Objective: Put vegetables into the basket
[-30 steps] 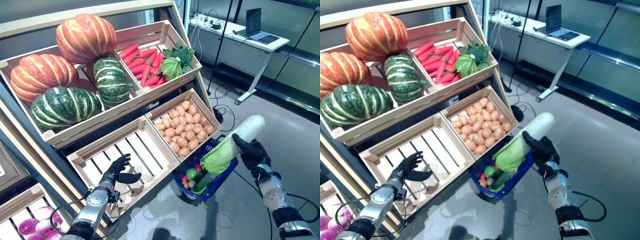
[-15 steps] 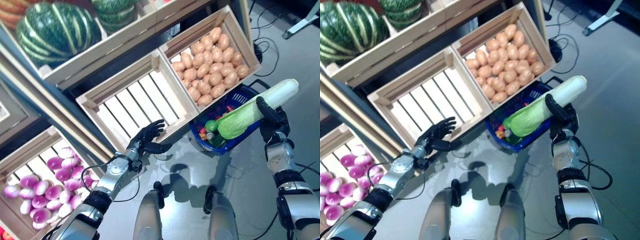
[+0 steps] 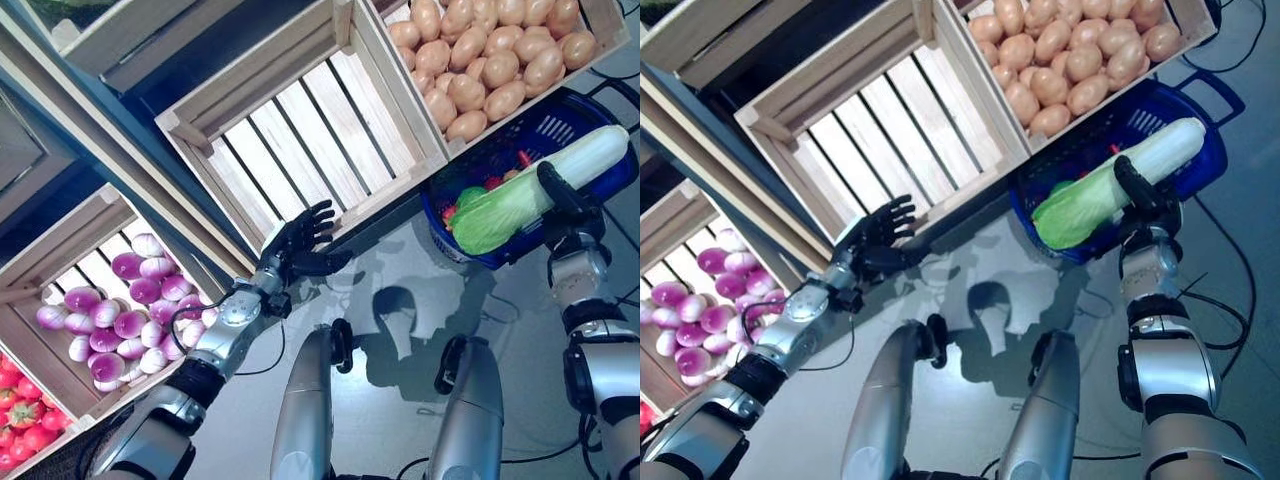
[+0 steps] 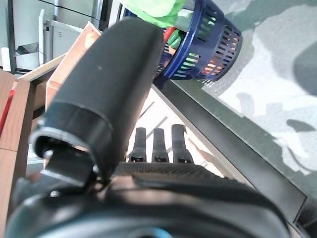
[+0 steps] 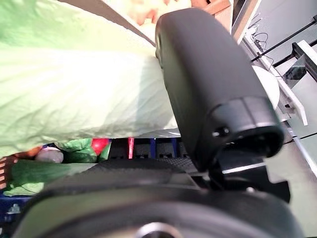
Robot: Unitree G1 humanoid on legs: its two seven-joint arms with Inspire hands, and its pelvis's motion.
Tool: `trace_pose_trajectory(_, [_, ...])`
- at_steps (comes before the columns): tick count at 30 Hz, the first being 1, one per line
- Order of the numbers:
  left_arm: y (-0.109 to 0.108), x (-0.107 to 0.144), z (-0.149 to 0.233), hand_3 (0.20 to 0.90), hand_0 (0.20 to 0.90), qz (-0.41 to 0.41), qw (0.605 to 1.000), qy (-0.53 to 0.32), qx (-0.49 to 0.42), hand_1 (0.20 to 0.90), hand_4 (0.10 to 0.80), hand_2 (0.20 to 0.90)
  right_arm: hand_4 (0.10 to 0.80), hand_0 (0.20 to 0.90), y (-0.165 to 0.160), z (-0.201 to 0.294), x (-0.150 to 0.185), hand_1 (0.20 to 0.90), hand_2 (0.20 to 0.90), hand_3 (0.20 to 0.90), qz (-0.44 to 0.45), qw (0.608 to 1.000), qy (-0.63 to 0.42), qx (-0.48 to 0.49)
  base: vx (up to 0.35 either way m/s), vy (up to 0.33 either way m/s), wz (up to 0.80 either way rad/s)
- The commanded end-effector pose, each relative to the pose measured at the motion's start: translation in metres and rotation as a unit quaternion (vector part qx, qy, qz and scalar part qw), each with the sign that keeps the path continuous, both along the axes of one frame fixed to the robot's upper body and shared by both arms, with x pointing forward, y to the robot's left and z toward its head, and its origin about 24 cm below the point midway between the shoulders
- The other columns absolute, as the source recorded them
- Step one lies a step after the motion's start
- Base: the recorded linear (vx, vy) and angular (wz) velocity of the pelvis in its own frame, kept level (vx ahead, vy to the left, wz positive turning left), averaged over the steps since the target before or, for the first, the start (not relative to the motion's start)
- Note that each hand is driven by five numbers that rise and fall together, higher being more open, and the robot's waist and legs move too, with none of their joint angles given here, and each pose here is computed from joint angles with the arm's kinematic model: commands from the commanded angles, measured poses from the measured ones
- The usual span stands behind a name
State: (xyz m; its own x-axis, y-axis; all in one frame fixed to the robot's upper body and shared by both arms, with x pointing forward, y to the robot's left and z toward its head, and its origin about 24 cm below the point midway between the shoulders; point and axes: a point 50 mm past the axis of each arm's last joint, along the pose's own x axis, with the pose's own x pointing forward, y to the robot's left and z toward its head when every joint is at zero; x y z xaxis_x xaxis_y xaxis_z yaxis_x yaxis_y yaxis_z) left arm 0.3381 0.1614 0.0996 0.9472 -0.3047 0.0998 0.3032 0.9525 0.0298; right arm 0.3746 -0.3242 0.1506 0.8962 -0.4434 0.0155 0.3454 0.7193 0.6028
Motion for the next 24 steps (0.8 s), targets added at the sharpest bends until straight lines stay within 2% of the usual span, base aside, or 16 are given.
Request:
trace_pose_trajectory(1, [-0.016, 0.005, 0.061, 0.900, 0.900, -0.036, 0.990, -0.124, -0.053, 0.900, 0.800, 0.900, 0.800, 0.900, -0.010, 0.079, 0.004, 0.900, 0.900, 0.900, -0.025, 0.993, -0.102, -0.058, -0.064, 0.008, 0.10])
trace_pose_trajectory(13, [-0.009, 0.009, 0.072, 0.900, 0.900, -0.025, 0.991, -0.125, -0.040, 0.900, 0.800, 0.900, 0.800, 0.900, -0.018, 0.089, 0.000, 0.900, 0.900, 0.900, -0.037, 0.991, -0.119, -0.056, -0.039, -0.030, -0.01])
trace_pose_trajectory(24, [-0.001, 0.008, 0.051, 0.900, 0.900, -0.020, 0.997, -0.079, -0.017, 0.900, 0.800, 0.900, 0.800, 0.900, -0.022, 0.053, -0.005, 0.900, 0.900, 0.900, -0.044, 0.995, -0.075, -0.041, 0.030, -0.043, 0.01])
